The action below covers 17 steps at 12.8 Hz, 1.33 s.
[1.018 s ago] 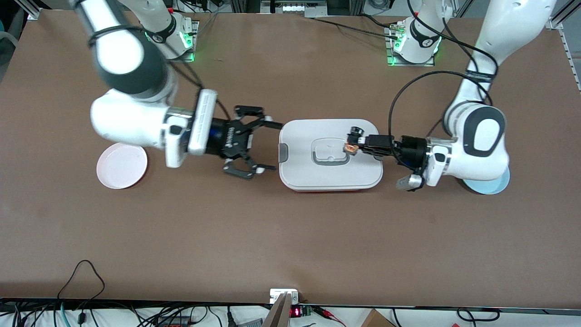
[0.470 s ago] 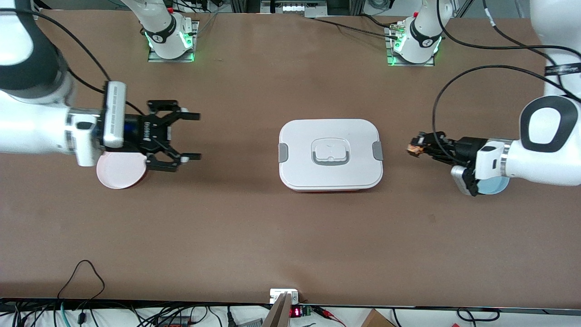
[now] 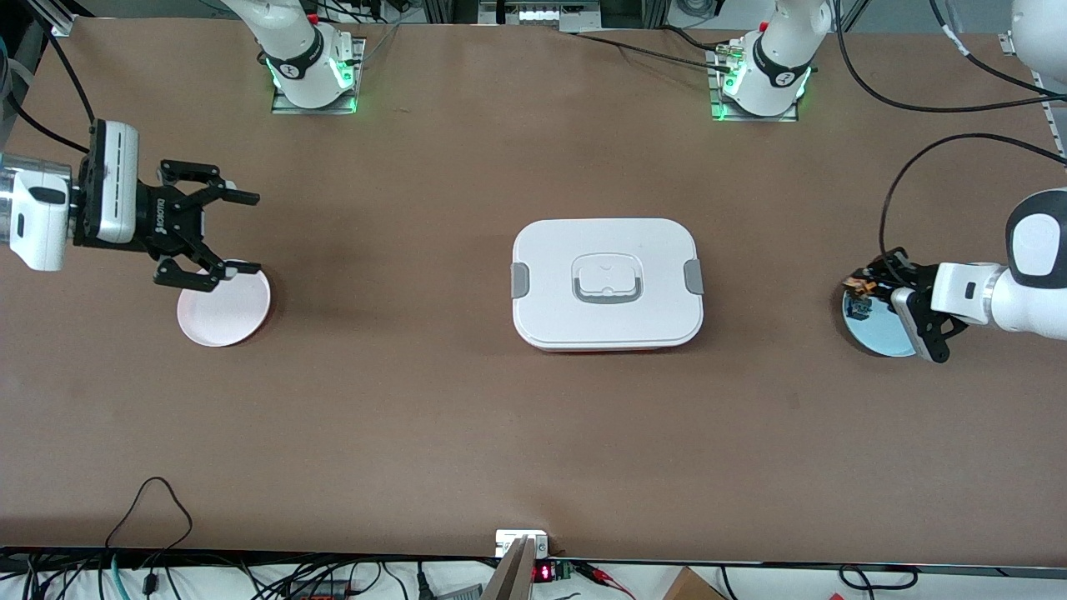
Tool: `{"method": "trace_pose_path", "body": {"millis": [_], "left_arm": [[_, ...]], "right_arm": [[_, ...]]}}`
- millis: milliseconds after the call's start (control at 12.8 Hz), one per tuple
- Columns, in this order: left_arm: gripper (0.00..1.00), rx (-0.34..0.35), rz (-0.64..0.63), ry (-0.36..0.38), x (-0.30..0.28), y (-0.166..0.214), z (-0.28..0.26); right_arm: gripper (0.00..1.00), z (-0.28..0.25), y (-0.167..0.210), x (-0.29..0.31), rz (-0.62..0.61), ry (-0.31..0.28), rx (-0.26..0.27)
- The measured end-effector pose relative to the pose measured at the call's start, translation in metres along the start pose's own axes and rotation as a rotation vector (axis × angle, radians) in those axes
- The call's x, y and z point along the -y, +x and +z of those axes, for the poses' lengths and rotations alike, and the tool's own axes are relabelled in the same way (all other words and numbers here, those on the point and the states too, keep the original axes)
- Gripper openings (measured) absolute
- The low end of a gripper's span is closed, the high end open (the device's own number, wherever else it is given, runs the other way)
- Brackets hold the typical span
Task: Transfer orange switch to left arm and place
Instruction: 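Lower the switch onto the blue plate with the left gripper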
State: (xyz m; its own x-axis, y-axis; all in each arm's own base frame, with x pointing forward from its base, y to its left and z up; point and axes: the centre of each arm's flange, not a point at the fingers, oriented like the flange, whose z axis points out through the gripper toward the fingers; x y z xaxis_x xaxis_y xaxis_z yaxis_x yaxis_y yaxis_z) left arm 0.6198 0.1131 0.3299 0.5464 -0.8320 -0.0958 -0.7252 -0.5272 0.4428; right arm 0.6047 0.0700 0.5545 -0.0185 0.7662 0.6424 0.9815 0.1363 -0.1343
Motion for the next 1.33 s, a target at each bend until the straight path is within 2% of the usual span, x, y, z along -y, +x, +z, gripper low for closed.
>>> {"method": "trace_pose_path", "body": {"millis": [78, 235, 313, 470, 705, 940, 1253, 1332], "left_arm": [[0.34, 0.071, 0.06, 0.037, 0.009, -0.008, 0.004], [0.34, 0.158, 0.23, 0.111, 0.032, -0.024, 0.011], [0.34, 0.172, 0.317, 0.138, 0.048, -0.033, 0.02], [0.34, 0.169, 0.451, 0.161, 0.076, -0.051, 0.047], [0.34, 0.15, 0.543, 0.205, 0.095, -0.062, 0.096], [0.34, 0.147, 0.563, 0.207, 0.094, -0.06, 0.107], [0.34, 0.144, 0.562, 0.191, 0.097, -0.062, 0.121], [0.38, 0.143, 0.563, 0.192, 0.097, -0.062, 0.121]], "right_arm": [[1.0, -0.001, 0.005, 0.008, 0.06, 0.013, 0.064], [1.0, -0.003, 0.017, 0.02, 0.184, 0.004, 0.195], [1.0, -0.006, 0.022, 0.025, 0.269, -0.018, 0.26], [1.0, -0.014, 0.031, 0.037, 0.447, -0.069, 0.346], [1.0, -0.019, 0.046, 0.058, 0.676, -0.151, 0.506], [1.0, -0.032, 0.037, 0.067, 0.862, -0.234, 0.581], [1.0, -0.041, 0.028, 0.068, 1.114, -0.351, 0.605], [1.0, -0.042, 0.027, 0.068, 1.145, -0.369, 0.611]]}}
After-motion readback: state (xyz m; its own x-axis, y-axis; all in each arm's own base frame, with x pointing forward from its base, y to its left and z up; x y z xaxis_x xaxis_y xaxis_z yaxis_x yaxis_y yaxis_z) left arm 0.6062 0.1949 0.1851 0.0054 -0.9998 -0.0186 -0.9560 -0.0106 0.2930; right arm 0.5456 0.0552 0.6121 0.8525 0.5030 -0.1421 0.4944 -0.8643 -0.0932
